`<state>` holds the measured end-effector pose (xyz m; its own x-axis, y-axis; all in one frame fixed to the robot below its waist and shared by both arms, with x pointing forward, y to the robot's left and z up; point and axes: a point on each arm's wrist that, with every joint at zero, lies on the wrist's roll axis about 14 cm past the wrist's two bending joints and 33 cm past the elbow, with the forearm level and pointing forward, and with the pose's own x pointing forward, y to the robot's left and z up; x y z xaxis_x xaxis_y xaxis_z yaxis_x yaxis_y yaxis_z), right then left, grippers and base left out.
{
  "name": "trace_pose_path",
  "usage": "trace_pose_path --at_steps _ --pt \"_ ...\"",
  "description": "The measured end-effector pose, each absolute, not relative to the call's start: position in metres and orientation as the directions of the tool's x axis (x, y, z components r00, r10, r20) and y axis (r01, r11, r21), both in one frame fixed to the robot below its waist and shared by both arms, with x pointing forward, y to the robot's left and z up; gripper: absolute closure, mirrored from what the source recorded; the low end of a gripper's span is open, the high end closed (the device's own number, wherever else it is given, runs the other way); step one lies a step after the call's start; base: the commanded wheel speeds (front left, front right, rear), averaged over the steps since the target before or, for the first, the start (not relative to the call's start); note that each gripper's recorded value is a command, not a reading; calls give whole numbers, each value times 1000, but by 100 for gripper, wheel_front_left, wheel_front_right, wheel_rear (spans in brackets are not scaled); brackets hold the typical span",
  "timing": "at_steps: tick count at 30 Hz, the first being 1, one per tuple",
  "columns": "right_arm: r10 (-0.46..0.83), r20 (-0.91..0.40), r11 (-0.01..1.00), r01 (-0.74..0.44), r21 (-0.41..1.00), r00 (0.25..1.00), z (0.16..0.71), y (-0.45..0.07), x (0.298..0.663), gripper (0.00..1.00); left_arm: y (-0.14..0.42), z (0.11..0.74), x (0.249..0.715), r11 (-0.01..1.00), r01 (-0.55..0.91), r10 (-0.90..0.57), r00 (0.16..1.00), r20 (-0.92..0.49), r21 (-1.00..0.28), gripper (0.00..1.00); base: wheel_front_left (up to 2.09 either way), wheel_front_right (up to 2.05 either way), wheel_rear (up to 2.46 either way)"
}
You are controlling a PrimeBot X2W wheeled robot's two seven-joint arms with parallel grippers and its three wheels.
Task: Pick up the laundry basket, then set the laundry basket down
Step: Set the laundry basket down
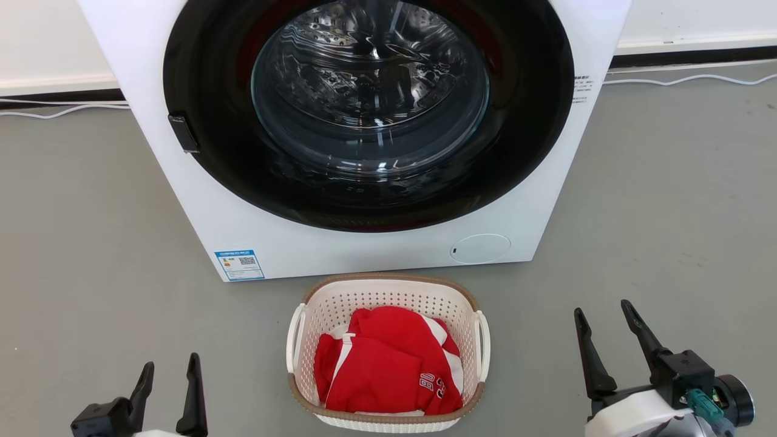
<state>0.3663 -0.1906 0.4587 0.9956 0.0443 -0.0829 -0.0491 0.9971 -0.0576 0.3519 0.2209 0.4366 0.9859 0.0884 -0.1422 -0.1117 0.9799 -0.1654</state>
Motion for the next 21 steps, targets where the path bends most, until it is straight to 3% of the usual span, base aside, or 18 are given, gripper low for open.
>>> trace_pose_path --at_steps 21 --pt "17 -75 999 -20 -46 997 461 -198 360 0 212 424 352 987 -79 53 983 -178 -143 0 0 0 0"
